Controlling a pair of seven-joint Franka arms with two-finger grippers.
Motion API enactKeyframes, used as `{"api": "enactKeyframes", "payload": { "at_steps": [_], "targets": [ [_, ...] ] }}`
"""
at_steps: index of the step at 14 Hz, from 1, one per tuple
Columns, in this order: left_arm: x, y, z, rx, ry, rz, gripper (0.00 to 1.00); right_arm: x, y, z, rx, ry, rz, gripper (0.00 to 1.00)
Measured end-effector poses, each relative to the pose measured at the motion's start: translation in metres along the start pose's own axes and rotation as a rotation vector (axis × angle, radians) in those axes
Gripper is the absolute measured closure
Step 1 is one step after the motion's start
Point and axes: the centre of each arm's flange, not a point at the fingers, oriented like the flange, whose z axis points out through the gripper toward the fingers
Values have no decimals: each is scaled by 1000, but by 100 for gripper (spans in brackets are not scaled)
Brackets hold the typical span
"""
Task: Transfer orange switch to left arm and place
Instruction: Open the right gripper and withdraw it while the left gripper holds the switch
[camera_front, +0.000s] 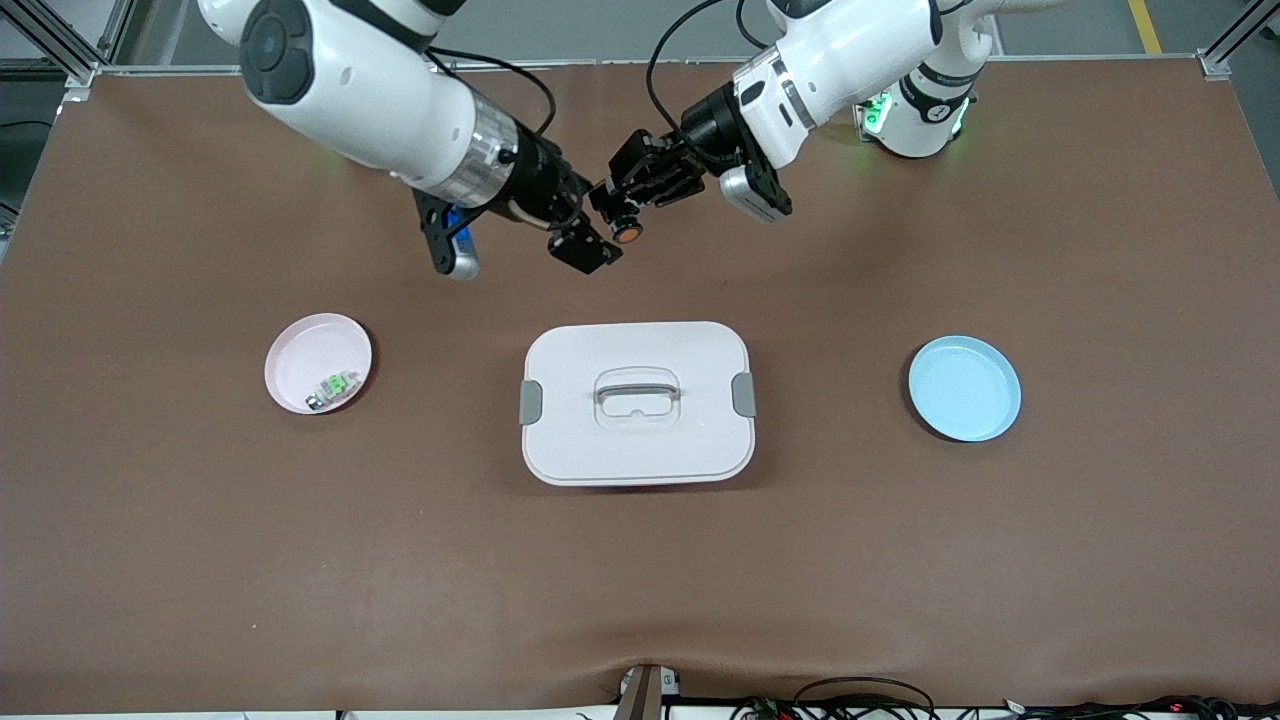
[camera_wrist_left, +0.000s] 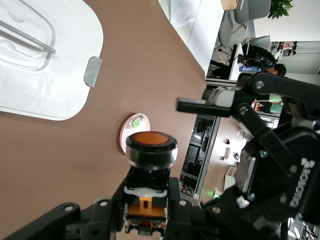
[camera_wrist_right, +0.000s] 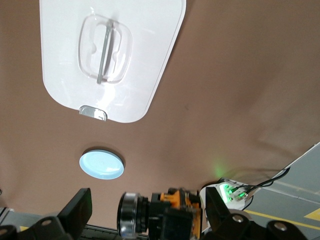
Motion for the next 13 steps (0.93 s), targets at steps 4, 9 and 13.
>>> {"api": "enactKeyframes", "payload": {
  "at_steps": [4,9,13],
  "targets": [
    [-8,-8,0,24,7,22,66,53,0,-37,-52,2,-163,0],
    [-28,-12,-14,124,-31,138,66,115,10,-68,-162,94,-469,0],
    [3,-13,-49,272,-116,185,66,170,20,-97,-228,133,-647,0]
  ]
}}
